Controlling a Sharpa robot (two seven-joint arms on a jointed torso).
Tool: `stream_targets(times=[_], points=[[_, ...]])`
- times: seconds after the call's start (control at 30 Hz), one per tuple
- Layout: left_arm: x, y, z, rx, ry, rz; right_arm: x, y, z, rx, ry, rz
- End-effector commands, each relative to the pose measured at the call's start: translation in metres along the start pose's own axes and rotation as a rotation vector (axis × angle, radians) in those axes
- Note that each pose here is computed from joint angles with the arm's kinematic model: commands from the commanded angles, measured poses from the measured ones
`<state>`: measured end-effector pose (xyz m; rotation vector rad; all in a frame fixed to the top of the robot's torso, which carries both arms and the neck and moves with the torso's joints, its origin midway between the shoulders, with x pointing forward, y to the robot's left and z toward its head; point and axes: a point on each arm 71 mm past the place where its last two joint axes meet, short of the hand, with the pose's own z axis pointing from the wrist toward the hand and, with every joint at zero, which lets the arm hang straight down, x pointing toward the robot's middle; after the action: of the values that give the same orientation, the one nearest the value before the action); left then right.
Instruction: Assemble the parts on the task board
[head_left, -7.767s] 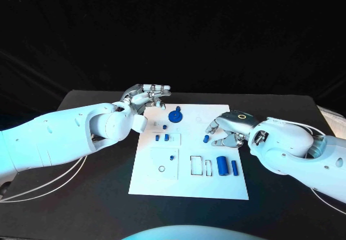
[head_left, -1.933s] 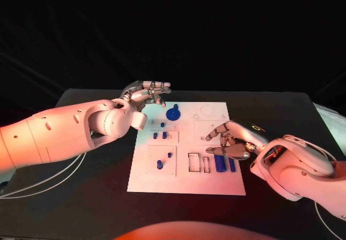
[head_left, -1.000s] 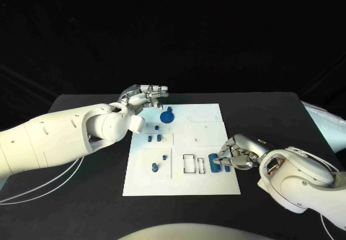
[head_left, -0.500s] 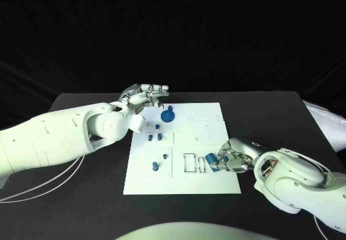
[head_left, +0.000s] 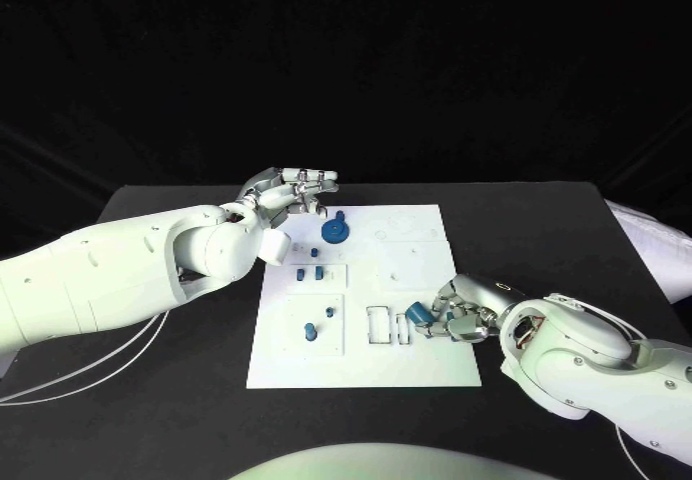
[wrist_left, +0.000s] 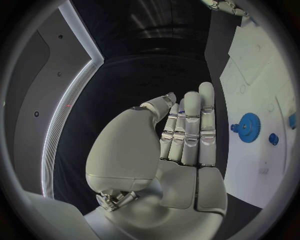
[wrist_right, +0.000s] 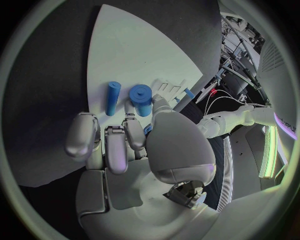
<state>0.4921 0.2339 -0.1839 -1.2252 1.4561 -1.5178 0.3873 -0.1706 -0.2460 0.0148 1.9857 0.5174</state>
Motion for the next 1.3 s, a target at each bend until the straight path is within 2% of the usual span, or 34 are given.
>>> stream_targets(times=[0.03,0.37,0.5,0.67,1.03,1.3], points=[[0.0025,-0.0002,0.0001,0.003,0.028,-0.003,0.007,-0.006,0.001,0.02,0.012,-0.005],[0.0021,-0.0002,-0.0001,0.002,0.028,-0.003,-0.004,0.005,-0.011,-0.049,-0.096,0.106],[0.0029,0.0001,0.0003,0.002,0.031,-0.004,-0.008,0.016,-0.015,-0.083,-0.115,0.141],[0.0036,0.0005,0.0005,0.001,0.033,-0.005,-0.006,0.026,-0.015,-0.095,-0.084,0.173],[0.0042,0.0009,0.0007,0.001,0.035,-0.005,0.009,0.044,-0.005,-0.096,0.043,0.143],[0.0048,0.001,0.0009,0.0,0.037,-0.006,0.013,0.048,0.001,-0.079,0.068,0.115]])
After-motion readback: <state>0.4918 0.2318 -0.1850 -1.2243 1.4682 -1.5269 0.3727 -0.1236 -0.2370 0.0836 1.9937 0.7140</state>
